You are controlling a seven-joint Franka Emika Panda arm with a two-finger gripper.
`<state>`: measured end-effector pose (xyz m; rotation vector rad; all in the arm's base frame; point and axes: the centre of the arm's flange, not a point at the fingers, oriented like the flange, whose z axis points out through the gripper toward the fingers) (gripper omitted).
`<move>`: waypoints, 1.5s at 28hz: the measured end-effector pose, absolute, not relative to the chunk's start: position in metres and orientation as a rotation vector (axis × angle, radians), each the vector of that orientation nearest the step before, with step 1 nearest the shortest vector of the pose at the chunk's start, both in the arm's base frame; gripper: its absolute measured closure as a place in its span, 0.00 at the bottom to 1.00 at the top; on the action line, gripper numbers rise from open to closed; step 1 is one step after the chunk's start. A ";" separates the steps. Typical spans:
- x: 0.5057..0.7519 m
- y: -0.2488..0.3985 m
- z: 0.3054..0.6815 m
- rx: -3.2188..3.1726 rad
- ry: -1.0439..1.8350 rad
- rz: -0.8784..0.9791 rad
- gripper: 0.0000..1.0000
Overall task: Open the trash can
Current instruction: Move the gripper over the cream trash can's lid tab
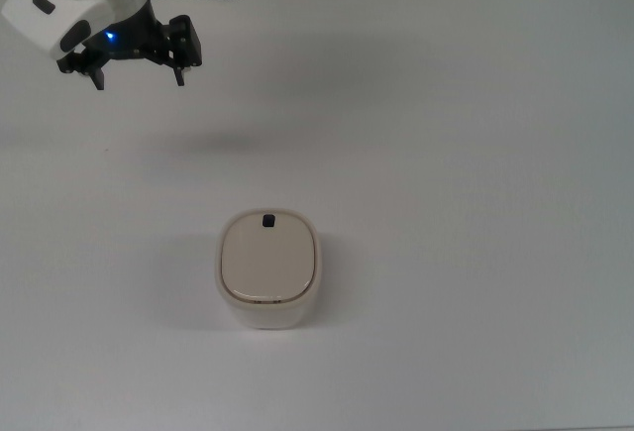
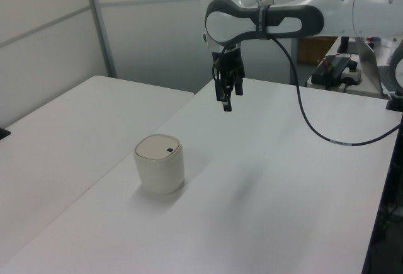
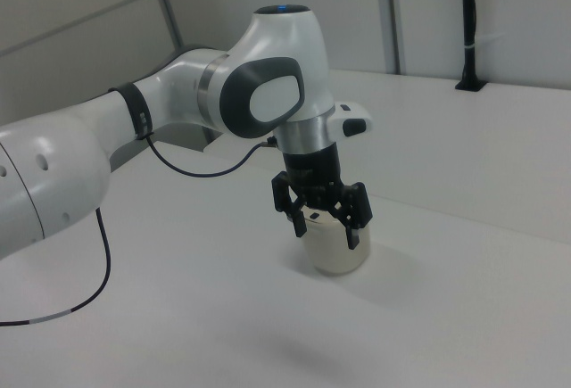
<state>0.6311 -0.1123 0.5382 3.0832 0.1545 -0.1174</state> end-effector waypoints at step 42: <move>0.634 -0.106 0.533 3.141 0.153 -0.108 0.99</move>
